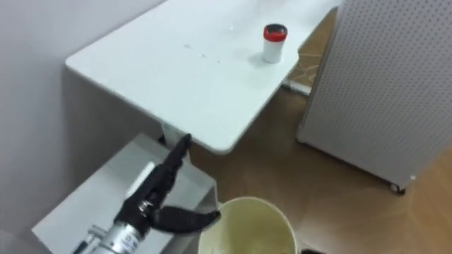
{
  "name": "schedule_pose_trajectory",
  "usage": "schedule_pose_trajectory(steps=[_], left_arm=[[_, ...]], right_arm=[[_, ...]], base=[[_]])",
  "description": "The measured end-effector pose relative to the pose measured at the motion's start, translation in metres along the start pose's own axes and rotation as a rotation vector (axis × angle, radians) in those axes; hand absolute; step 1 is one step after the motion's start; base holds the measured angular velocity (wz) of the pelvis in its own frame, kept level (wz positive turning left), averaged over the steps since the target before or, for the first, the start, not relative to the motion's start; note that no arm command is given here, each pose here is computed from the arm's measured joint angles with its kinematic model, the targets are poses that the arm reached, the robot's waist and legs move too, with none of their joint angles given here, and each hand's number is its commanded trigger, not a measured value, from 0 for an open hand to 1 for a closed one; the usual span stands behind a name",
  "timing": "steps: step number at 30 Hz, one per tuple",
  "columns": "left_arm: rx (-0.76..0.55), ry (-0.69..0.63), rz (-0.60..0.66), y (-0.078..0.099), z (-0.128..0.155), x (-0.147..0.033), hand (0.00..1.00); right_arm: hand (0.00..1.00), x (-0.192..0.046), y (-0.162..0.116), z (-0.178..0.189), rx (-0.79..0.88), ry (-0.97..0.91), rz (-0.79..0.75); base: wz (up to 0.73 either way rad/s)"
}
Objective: Pick garbage
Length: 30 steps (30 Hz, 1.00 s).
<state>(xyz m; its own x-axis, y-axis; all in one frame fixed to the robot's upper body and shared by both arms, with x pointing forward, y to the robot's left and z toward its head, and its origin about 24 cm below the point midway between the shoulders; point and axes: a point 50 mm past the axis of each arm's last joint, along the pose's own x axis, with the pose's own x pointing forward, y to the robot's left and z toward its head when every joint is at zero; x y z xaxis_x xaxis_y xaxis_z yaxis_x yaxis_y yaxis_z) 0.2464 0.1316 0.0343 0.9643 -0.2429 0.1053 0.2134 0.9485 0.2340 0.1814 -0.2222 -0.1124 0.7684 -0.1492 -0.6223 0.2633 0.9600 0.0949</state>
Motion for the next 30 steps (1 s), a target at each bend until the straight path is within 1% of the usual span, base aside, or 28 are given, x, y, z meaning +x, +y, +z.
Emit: schedule_pose_trajectory(steps=[4, 9, 12, 16, 19, 22, 25, 27, 30], left_arm=[[0.010, -0.025, 0.108, 0.015, 0.006, -0.008, 0.00], [0.028, -0.057, 0.160, 0.022, 0.014, -0.014, 0.00], [0.056, -0.077, 0.212, 0.032, 0.018, -0.014, 0.00], [0.105, -0.134, 0.312, 0.047, 0.031, -0.015, 0.00], [0.101, -0.182, 0.371, 0.053, 0.039, -0.016, 0.00], [0.097, -0.190, 0.403, 0.055, 0.041, -0.017, 0.00], [0.082, -0.187, 0.407, 0.052, 0.040, -0.018, 0.00], [0.078, -0.187, 0.429, 0.055, 0.039, -0.020, 0.00], [0.085, -0.189, 0.441, 0.059, 0.040, -0.021, 0.00]], right_arm=[[1.00, -0.005, -0.005, -0.004, 0.037, -0.001, -0.031], [1.00, -0.010, -0.010, -0.014, 0.034, 0.024, -0.051], [1.00, -0.011, -0.013, -0.016, 0.030, 0.032, -0.056], [1.00, -0.011, -0.009, -0.018, 0.028, 0.056, -0.021], [1.00, -0.011, -0.007, -0.019, 0.020, 0.064, -0.003], [1.00, -0.013, -0.008, -0.024, 0.023, 0.082, -0.003], [1.00, -0.017, -0.020, -0.028, 0.016, 0.102, -0.042], [1.00, -0.015, -0.020, -0.027, -0.004, 0.101, -0.042], [1.00, -0.014, -0.013, -0.028, -0.035, 0.103, -0.002]], base=[[-0.26], [-0.19], [-0.29], [-0.69], [-0.87], [-0.33], [0.10], [-0.25], [-0.36]])
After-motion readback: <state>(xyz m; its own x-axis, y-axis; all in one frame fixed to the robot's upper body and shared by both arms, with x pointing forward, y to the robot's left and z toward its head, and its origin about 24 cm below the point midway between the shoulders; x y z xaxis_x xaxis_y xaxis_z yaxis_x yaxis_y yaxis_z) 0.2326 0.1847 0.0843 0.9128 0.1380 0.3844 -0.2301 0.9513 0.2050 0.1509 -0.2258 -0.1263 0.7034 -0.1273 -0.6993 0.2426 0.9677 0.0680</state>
